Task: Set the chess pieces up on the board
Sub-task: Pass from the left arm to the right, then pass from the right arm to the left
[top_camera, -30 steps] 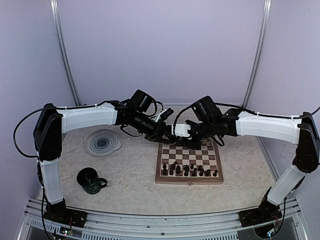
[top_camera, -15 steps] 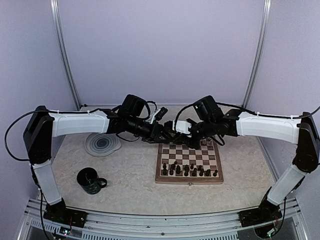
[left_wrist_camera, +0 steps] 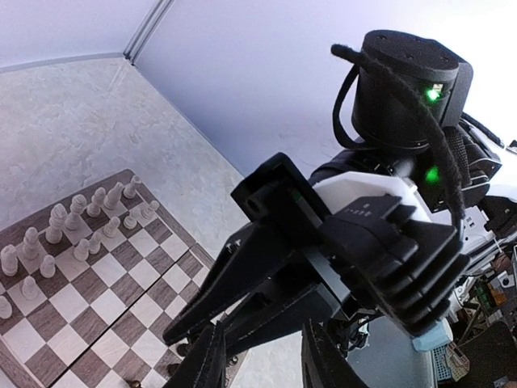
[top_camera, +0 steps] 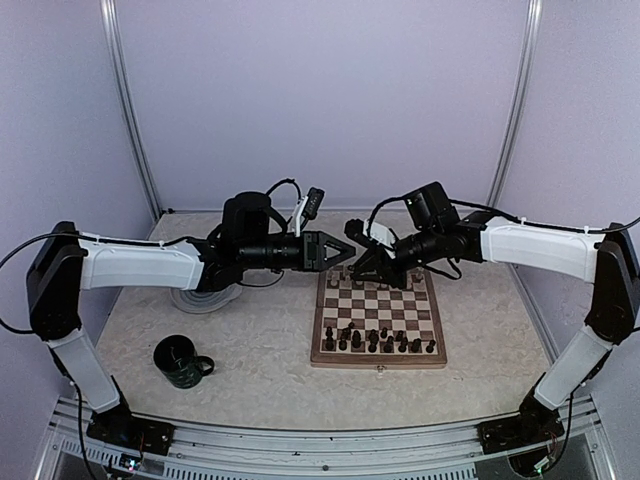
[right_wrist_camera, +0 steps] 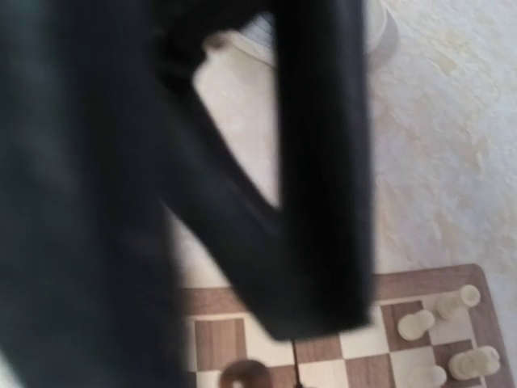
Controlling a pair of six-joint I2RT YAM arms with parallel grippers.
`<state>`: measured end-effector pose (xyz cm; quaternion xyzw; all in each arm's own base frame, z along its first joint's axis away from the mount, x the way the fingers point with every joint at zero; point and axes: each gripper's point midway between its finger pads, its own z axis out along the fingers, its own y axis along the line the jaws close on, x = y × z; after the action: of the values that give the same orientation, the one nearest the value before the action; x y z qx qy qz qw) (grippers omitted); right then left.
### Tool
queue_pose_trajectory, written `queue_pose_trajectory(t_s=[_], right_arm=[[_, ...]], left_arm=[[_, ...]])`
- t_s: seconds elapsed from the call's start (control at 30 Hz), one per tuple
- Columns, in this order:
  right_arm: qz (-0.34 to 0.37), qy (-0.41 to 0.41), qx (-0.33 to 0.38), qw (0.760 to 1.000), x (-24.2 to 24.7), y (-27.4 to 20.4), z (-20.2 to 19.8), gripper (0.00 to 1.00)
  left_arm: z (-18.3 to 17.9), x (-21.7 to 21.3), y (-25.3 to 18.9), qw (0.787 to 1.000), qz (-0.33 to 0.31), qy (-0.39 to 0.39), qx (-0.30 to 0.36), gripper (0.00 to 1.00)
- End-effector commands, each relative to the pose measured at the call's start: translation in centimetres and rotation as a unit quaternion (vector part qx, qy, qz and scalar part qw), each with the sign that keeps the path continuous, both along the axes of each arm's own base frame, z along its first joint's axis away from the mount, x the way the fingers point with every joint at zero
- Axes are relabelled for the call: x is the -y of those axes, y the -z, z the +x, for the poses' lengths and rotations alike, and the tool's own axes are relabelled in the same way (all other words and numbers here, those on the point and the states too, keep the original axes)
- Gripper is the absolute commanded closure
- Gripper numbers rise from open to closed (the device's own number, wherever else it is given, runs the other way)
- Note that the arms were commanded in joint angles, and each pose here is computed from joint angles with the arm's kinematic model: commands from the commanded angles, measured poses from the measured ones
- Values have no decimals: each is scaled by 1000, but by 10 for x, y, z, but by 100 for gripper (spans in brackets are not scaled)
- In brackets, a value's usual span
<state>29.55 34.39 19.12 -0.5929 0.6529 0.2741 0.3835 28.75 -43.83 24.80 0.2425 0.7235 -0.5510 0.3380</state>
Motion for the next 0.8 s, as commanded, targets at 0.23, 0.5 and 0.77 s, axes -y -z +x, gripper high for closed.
queue_pose_trajectory(t_s=[0.23, 0.5, 0.77], right_arm=[[40, 3, 6, 999, 3, -27, 0, 96], [45, 8, 7, 999, 6, -30, 3, 96], [43, 17, 7, 999, 7, -29, 7, 96]], left_arm=[[12, 14, 11, 1000, 14, -15, -7, 63], [11, 15, 14, 1000, 24, -15, -12, 64], [7, 22, 18, 999, 26, 1, -20, 83]])
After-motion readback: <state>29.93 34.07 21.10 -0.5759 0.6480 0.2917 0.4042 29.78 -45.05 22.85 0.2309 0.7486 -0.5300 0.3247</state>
